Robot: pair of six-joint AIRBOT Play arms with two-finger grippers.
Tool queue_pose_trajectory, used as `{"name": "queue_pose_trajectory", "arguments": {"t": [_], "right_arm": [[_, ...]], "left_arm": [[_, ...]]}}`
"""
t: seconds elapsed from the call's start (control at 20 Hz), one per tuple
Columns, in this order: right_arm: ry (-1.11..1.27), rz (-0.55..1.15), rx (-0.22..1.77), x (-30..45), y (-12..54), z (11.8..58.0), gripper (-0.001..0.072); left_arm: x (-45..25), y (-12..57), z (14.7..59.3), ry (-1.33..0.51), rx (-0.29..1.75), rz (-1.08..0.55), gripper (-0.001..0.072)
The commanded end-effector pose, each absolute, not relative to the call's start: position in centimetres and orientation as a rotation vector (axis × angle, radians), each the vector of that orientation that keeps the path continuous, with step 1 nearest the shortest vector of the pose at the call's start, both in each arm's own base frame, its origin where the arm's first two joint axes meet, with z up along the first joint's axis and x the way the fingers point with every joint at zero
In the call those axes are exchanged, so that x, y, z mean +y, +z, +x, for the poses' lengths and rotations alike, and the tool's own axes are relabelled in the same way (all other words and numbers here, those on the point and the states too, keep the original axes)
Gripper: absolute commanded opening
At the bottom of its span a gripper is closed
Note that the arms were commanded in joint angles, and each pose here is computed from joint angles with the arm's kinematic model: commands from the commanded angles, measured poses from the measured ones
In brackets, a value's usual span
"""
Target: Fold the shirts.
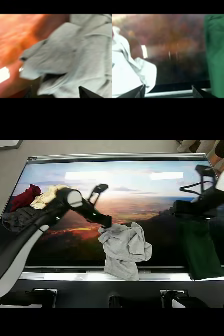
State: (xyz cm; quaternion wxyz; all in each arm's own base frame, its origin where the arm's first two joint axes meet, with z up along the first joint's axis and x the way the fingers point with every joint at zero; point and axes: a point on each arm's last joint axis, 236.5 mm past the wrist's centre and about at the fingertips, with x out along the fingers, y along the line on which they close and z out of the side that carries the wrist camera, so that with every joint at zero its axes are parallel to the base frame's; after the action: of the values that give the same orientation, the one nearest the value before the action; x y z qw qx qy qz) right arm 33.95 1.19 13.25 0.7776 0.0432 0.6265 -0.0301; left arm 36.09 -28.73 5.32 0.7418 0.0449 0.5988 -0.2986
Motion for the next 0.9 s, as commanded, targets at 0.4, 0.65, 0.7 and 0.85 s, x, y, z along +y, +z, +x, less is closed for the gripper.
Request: {"name": "queue_pose_trajectory", "arguments": {"t": [0.4, 0.65, 0.7, 0.85], "right_arm": [[0.050, 0.135, 1.809, 3.9, -6.6, 25.5, 0.0665], [0.107, 0.211, 1.808, 5.8, -7.9, 24.9, 0.0666], [0.112, 0.223, 1.798, 6.0, -7.9, 25.1, 0.0666], [0.121, 0.256, 1.759, 6.7, -8.1, 26.1, 0.0666]], "left_arm": [[-27.1, -6.6, 19.5, -0.694, 1.697, -0.249, 0.0594], [-31.6, -8.7, 16.7, -0.743, 1.718, -0.253, 0.0593], [-32.2, -9.1, 16.6, -0.742, 1.719, -0.265, 0.0593], [-33.0, -9.8, 16.8, -0.727, 1.711, -0.293, 0.0588]]}}
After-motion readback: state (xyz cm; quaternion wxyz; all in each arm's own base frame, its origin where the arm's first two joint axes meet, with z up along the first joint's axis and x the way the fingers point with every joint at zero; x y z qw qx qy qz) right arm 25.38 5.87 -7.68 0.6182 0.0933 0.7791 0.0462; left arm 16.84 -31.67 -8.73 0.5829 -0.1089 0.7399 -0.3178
